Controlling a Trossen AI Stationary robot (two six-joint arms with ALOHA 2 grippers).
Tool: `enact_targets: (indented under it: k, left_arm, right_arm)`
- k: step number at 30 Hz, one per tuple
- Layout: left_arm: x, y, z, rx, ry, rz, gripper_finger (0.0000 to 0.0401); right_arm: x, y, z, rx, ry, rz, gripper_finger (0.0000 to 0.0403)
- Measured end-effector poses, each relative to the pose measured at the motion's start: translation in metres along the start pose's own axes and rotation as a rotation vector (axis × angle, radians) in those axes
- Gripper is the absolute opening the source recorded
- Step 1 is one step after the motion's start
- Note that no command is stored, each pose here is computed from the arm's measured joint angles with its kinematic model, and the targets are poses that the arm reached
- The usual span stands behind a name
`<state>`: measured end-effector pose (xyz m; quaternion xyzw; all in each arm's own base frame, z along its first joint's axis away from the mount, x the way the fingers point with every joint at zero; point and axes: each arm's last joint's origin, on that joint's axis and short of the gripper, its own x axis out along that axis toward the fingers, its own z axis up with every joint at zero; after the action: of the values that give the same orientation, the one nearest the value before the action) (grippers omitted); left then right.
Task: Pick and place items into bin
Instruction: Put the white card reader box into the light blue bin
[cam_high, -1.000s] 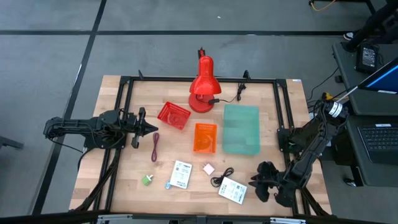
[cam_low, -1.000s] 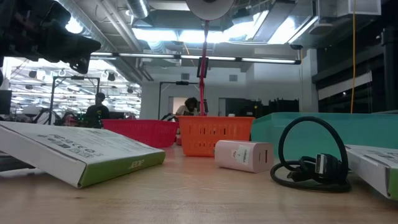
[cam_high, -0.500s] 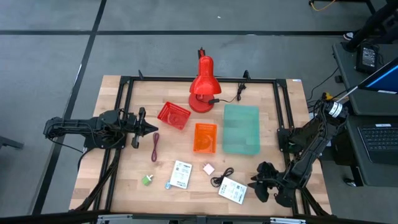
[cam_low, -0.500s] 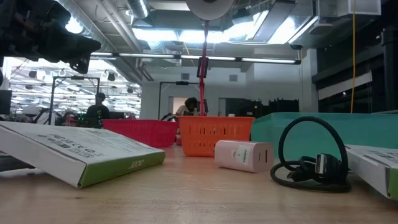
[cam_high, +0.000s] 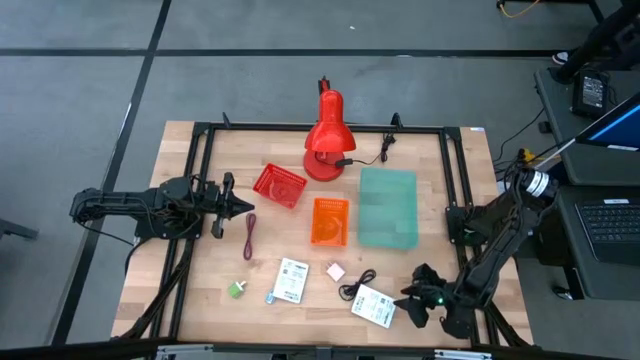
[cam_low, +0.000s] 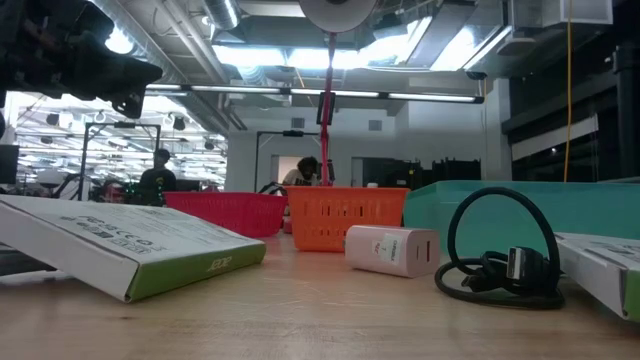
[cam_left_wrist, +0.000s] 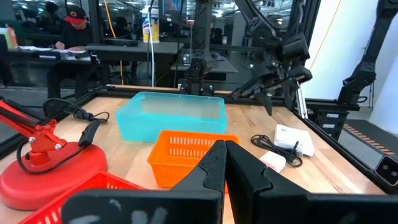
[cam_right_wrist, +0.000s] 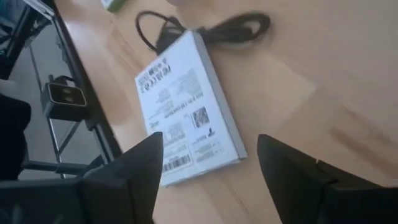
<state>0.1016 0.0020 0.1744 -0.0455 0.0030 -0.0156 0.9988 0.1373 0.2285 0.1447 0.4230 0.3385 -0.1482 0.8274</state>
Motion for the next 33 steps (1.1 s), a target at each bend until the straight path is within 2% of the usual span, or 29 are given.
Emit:
enact_targets:
  k: [8, 13, 24, 33]
  left_arm:
    - [0.0, 0.0, 0.0, -0.002, 0.001, 0.0, 0.0004]
    - [0.0, 0.0, 0.0, -0.003, 0.001, 0.0, 0.0004]
    - [0.0, 0.0, 0.0, -0.002, 0.0, 0.0, 0.0004]
    - [0.0, 0.0, 0.0, -0.002, 0.0, 0.0, 0.0004]
  right_arm:
    - [0.018, -0.003, -0.024, 0.105, 0.022, 0.044, 0.024]
    - [0.03, -0.009, -0.032, 0.104, 0.008, 0.031, 0.024]
    - [0.037, -0.01, -0.031, 0.124, -0.038, 0.025, 0.0239]
    - [0.038, -0.014, -0.028, 0.094, -0.06, -0.016, 0.0239]
